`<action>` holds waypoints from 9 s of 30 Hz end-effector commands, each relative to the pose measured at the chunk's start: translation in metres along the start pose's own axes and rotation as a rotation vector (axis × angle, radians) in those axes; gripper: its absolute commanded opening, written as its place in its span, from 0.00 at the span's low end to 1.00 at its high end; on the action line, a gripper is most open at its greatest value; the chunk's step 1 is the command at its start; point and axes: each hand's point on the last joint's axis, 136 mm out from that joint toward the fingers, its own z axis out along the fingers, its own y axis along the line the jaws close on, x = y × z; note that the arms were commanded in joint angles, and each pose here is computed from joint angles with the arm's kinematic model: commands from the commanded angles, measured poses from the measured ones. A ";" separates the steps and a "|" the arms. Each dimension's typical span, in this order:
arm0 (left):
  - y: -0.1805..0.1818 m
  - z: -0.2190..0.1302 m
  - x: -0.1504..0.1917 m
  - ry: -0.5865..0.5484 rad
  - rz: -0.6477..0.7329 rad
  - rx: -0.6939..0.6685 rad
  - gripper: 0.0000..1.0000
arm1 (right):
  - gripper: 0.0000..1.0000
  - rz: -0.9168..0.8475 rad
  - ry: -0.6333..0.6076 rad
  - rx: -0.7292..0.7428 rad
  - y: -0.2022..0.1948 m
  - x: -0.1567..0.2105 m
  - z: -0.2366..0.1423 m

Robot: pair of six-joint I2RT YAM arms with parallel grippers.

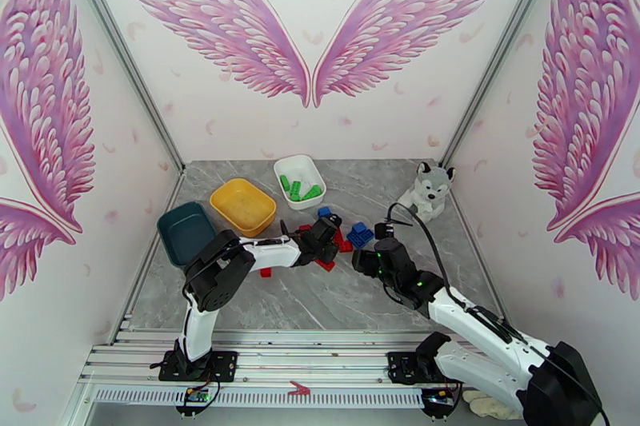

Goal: Sort the legos into containers by color

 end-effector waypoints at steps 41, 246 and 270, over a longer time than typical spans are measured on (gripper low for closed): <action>0.190 -0.051 -0.204 -0.421 -0.295 -0.162 0.76 | 0.97 0.072 -0.049 -0.112 0.040 -0.032 0.031; 0.276 -0.124 -0.038 -0.362 -0.673 -0.411 0.40 | 0.76 -0.168 0.186 -0.590 0.185 0.028 0.072; 0.220 -0.184 0.043 -0.265 -0.623 -0.505 0.90 | 0.79 -0.244 0.166 -0.399 0.157 0.036 0.099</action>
